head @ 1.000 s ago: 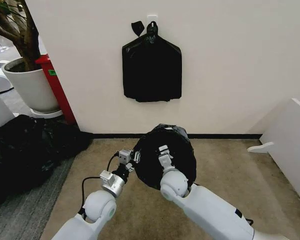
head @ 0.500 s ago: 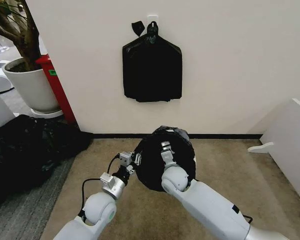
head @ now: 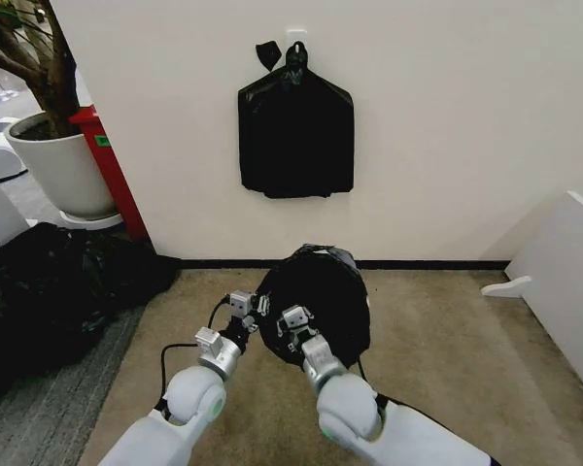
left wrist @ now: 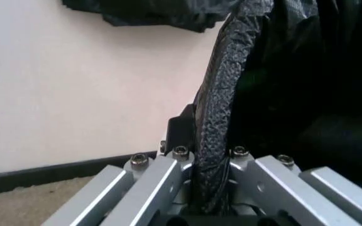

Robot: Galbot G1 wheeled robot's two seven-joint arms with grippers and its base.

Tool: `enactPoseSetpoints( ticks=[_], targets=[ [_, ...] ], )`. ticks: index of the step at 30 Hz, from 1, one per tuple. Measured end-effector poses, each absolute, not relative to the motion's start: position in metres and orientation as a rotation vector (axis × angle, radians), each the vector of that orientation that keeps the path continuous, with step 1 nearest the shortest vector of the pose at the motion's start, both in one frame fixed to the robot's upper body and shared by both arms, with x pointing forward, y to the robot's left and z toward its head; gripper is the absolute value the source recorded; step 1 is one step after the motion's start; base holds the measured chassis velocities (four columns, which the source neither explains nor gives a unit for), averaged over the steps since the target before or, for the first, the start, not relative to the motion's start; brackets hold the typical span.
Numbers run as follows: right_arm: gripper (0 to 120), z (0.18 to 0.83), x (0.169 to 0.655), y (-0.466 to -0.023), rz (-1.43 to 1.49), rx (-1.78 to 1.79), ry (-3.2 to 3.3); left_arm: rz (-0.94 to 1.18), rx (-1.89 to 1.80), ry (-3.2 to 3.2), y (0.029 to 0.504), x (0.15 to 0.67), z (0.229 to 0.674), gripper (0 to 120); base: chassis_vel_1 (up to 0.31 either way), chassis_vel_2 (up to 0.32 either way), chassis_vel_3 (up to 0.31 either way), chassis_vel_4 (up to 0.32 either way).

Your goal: Place the garbage bag over the trash bin.

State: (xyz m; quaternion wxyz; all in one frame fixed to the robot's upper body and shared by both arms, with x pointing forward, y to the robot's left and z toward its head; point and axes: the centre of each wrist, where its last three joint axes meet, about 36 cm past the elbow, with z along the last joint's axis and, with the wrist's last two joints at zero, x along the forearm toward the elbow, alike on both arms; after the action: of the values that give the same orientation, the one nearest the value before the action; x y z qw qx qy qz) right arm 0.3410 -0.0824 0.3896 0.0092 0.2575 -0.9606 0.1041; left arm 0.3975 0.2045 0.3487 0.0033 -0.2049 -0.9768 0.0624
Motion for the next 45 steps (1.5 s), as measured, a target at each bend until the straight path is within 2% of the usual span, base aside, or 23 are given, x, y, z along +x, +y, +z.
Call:
enactPoseSetpoints(
  ticks=[1, 4, 5, 7, 8, 11, 13, 14, 18, 19, 23, 25, 35, 45],
  targets=[
    [41, 0.389, 0.342, -0.089, 0.331, 0.845, -3.054, 0.196, -0.635, -3.068, 0.206, 0.4, 0.348, 1, 0.0, 0.0, 0.0, 0.0],
    [43, 0.389, 0.343, -0.094, 0.34, 0.887, -3.099, 0.196, -0.63, -3.073, 0.207, 0.401, 0.348, 1, 0.0, 0.0, 0.0, 0.0],
    [54, 0.388, 0.351, -0.111, 0.379, 1.059, -3.222, 0.188, -0.614, -3.098, 0.213, 0.408, 0.347, 1, 0.0, 0.0, 0.0, 0.0],
    [59, 0.391, 0.354, -0.121, 0.409, 1.152, -3.286, 0.174, -0.608, -3.114, 0.218, 0.413, 0.345, 1, 0.0, 0.0, 0.0, 0.0],
    [67, 0.399, 0.352, -0.127, 0.393, 1.183, -3.338, 0.155, -0.601, -3.134, 0.225, 0.418, 0.344, 1, 0.0, 0.0, 0.0, 0.0],
    [78, 0.416, 0.341, -0.134, 0.273, 1.134, -3.398, 0.115, -0.609, -3.181, 0.238, 0.427, 0.341, 1, 0.0, 0.0, 0.0, 0.0],
    [80, 0.42, 0.341, -0.136, 0.253, 1.117, -3.408, 0.106, -0.615, -3.192, 0.24, 0.429, 0.34, 1, 0.0, 0.0, 0.0, 0.0],
    [86, 0.425, 0.341, -0.141, 0.222, 1.083, -3.421, 0.086, -0.637, -3.227, 0.247, 0.435, 0.339, 1, 0.0, 0.0, 0.0, 0.0],
    [98, 0.44, 0.357, -0.165, 0.065, 0.95, -3.418, 0.047, -0.791, -3.321, 0.268, 0.452, 0.339, 1, 0.0, 0.0, 0.0, 0.0],
    [98, 0.44, 0.357, -0.165, 0.065, 0.95, -3.418, 0.047, -0.791, -3.321, 0.268, 0.452, 0.339, 1, 0.0, 0.0, 0.0, 0.0],
    [100, 0.455, 0.375, -0.187, -0.274, 0.93, -3.317, -0.017, -0.951, -3.362, 0.289, 0.466, 0.343, 1, 0.0, 0.0, 0.0, 0.0],
    [100, 0.456, 0.38, -0.193, -0.356, 0.969, -3.28, -0.041, -0.992, -3.364, 0.294, 0.468, 0.345, 1, 0.0, 0.0, 0.0, 0.0],
    [100, 0.44, 0.392, -0.215, -0.303, 1.151, -3.19, -0.096, -1.022, -3.38, 0.308, 0.471, 0.35, 1, 0.0, 0.0, 0.0, 0.0],
    [65, 0.431, 0.404, -0.228, -0.331, 1.111, -3.146, -0.069, -1.019, -3.386, 0.305, 0.465, 0.35, 1, 0.0, 0.0, 0.0, 0.0]
  ],
)
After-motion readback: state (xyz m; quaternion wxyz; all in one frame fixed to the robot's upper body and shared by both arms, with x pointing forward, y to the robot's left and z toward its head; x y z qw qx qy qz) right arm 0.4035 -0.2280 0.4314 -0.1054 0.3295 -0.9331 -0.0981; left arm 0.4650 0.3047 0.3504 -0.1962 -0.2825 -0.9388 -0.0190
